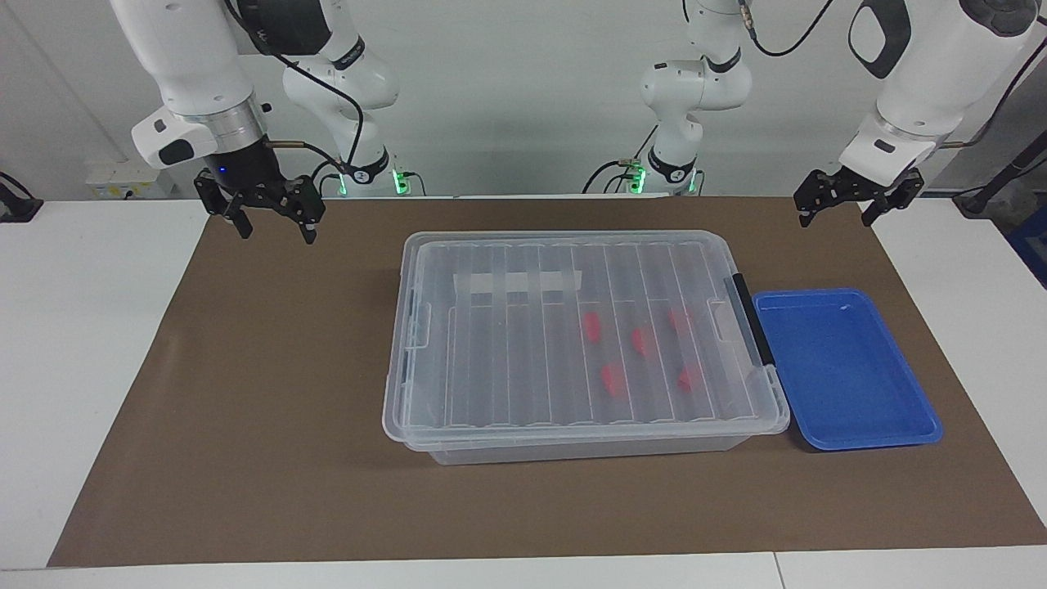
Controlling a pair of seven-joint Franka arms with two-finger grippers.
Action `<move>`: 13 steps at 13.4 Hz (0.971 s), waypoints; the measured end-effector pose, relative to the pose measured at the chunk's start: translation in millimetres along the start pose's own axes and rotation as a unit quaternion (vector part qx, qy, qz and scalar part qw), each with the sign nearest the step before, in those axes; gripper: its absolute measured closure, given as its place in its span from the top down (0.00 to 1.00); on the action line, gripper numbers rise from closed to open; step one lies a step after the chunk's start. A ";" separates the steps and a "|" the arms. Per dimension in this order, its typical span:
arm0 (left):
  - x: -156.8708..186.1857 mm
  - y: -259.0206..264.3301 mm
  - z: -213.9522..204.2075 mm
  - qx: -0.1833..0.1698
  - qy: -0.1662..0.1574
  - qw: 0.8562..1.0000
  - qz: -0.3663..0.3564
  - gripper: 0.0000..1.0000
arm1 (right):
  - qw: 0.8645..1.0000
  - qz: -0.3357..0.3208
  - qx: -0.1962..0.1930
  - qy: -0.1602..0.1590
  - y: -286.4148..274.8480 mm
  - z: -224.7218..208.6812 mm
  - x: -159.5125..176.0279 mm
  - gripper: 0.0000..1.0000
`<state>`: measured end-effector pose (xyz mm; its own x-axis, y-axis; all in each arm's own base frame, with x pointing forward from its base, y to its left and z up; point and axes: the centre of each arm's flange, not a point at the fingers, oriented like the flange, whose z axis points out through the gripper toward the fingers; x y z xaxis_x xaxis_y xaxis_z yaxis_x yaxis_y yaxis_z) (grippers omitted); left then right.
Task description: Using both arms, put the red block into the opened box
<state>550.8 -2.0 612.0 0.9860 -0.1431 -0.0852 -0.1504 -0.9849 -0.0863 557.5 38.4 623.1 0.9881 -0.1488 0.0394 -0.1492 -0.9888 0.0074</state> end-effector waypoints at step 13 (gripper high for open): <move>-0.1 -0.2 0.1 0.000 0.000 1.000 0.000 1.00 | 1.000 0.001 -0.005 -0.019 3.0 -2.4 -8.5 1.00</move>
<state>550.7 -1.7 612.0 0.9861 -0.1427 -0.0856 -0.1500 -0.9849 -0.0862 548.5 36.7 625.2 0.9884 -0.1519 0.0006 -0.1519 -0.9882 0.0173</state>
